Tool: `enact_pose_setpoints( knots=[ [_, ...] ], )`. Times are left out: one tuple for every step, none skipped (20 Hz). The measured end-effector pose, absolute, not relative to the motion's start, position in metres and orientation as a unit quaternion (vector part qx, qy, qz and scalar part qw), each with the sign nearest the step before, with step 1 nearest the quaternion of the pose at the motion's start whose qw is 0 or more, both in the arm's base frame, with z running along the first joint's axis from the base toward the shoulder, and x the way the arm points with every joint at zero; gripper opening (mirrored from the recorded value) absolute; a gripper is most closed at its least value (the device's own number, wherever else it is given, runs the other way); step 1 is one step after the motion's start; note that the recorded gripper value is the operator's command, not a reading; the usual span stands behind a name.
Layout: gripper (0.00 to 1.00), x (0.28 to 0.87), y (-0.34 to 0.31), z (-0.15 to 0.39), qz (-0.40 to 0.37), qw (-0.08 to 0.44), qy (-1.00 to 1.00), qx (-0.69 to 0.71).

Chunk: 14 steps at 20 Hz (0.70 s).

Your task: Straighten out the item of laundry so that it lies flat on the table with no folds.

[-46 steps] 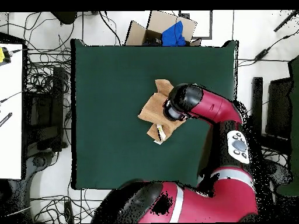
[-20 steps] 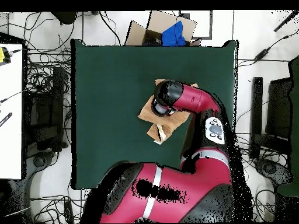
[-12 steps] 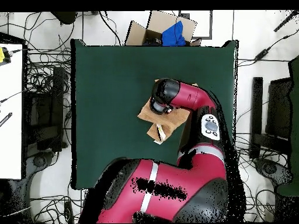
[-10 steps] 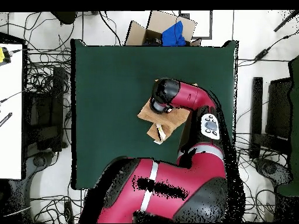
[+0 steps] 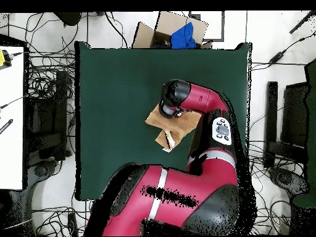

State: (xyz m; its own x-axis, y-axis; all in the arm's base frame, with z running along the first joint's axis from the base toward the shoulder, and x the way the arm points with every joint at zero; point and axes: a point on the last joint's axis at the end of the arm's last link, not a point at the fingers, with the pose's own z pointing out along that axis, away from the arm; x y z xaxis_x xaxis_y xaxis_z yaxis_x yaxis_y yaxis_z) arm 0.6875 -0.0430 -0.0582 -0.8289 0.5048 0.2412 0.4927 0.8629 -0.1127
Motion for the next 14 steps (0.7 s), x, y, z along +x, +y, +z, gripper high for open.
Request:
enact_pose_setpoints(
  knots=[
    [1.00, 0.689, -0.043, -0.058, 0.023, 0.136, -0.956, -0.261],
    [1.00, 0.690, -0.043, -0.059, 0.023, 0.139, -0.955, -0.260],
    [1.00, 0.690, -0.044, -0.059, 0.023, 0.142, -0.955, -0.260],
    [1.00, 0.691, -0.044, -0.059, 0.023, 0.145, -0.954, -0.260],
    [1.00, 0.693, -0.044, -0.059, 0.023, 0.151, -0.954, -0.259],
    [1.00, 0.694, -0.044, -0.059, 0.023, 0.153, -0.953, -0.259],
    [1.00, 0.696, -0.044, -0.059, 0.023, 0.157, -0.953, -0.259],
    [1.00, 0.697, -0.044, -0.060, 0.024, 0.158, -0.953, -0.258],
    [1.00, 0.699, -0.044, -0.060, 0.024, 0.159, -0.953, -0.257],
    [1.00, 0.701, -0.043, -0.060, 0.025, 0.160, -0.953, -0.257],
    [1.00, 0.701, -0.043, -0.060, 0.025, 0.161, -0.953, -0.256],
    [1.00, 0.705, -0.041, -0.060, 0.028, 0.162, -0.953, -0.253],
    [1.00, 0.707, -0.041, -0.060, 0.029, 0.163, -0.954, -0.252],
    [1.00, 0.709, -0.040, -0.060, 0.029, 0.163, -0.954, -0.251]
  ],
)
